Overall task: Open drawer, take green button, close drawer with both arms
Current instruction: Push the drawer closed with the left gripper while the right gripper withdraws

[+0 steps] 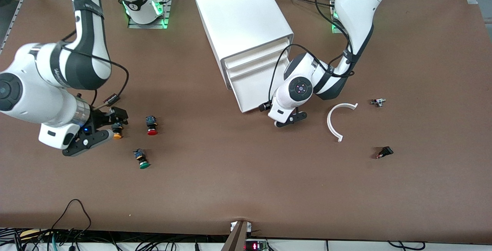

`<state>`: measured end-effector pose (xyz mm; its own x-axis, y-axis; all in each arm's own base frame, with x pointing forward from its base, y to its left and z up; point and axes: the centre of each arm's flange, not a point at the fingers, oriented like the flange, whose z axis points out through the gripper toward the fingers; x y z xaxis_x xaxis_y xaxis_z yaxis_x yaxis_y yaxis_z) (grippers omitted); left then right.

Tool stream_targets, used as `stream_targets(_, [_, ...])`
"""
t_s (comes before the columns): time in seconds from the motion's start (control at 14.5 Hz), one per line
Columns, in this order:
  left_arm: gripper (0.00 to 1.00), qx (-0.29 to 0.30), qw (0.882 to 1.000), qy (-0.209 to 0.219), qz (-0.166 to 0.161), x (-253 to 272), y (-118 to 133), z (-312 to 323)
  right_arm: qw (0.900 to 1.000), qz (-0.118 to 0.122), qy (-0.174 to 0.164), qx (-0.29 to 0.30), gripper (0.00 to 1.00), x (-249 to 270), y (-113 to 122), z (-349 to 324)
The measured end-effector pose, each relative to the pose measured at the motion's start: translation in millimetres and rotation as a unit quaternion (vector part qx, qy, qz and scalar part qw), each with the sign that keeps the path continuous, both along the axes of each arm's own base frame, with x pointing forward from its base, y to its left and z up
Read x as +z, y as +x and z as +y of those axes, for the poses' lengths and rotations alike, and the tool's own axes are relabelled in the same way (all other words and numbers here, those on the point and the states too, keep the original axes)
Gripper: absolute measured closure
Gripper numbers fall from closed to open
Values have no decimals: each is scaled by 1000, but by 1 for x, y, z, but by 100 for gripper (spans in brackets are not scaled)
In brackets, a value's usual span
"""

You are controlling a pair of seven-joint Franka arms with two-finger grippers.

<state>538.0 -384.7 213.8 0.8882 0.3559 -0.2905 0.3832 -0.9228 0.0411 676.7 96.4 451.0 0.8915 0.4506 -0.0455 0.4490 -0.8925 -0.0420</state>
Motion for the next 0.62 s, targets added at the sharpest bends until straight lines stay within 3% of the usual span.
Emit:
stream_targets(0.35, [0,-35,997,12,63,-2,-34,-21,999,17,-6,33,0,64,-17,15])
stream_targets(0.62, [0,-54,995,6,86,1,-56,-41,998,13,-28,56,0,122,-41,-5])
